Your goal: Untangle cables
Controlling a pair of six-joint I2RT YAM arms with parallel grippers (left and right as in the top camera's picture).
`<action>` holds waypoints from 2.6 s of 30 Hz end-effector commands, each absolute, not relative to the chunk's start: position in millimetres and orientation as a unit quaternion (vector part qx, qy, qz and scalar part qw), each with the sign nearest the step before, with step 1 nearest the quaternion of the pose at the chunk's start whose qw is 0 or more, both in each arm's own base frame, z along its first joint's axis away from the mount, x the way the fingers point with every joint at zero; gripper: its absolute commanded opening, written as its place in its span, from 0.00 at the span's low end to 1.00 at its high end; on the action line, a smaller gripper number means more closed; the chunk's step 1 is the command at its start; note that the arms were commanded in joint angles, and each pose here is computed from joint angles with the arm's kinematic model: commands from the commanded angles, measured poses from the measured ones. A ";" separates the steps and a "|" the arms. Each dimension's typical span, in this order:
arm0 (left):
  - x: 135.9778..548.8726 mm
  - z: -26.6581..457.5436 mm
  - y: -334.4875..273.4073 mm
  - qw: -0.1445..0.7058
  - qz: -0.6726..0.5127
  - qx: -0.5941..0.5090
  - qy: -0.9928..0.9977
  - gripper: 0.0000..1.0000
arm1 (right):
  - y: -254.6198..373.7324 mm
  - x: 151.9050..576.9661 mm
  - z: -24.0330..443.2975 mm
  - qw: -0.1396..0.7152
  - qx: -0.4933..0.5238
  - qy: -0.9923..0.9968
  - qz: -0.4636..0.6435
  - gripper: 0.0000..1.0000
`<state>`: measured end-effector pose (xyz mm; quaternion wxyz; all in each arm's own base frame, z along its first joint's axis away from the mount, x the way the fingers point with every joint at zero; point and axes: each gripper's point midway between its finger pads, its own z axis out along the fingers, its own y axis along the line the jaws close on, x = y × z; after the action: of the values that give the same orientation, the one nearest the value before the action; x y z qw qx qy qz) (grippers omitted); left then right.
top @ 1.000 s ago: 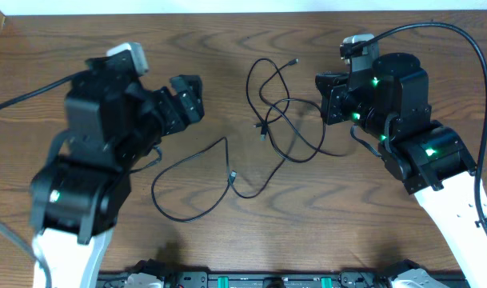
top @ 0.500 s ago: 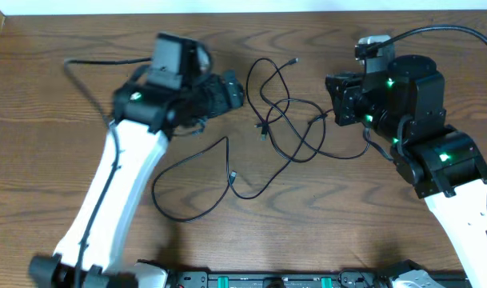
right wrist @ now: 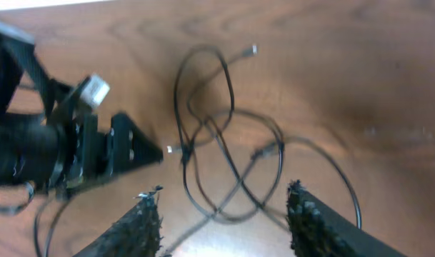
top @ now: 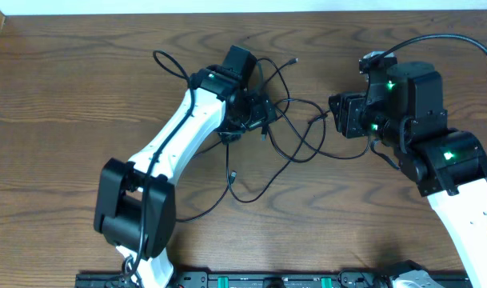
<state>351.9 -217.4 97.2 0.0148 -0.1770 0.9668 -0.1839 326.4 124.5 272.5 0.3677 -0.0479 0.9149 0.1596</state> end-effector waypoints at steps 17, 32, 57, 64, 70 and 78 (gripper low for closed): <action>355.6 167.9 -112.5 0.111 -0.133 -0.286 0.942 0.93 | 238.1 318.7 70.4 0.205 -0.225 0.926 0.224 0.70; 340.4 169.6 -100.3 0.098 -0.109 -0.287 0.947 0.93 | 260.4 350.3 81.5 0.245 -0.223 0.911 0.245 0.01; 322.8 164.5 -92.0 0.070 -0.078 -0.282 0.954 0.93 | 276.8 344.9 47.6 0.214 -0.243 0.926 0.196 0.01; 316.5 161.1 -92.1 0.059 -0.072 -0.278 0.956 0.93 | 217.6 419.8 249.1 0.423 -0.182 0.863 0.207 0.01; 313.4 161.7 -113.8 0.066 -0.075 -0.204 0.974 0.98 | 153.2 407.3 430.0 0.591 -0.155 0.757 0.230 0.01; 330.5 177.3 -198.4 0.149 -0.143 -0.090 0.974 0.98 | 120.6 361.2 490.0 0.648 -0.152 0.717 0.208 0.01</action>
<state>328.8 -170.7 168.0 0.1151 -0.1383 0.9762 -0.1207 357.4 118.3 506.6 0.6670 -0.1362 0.7011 0.2124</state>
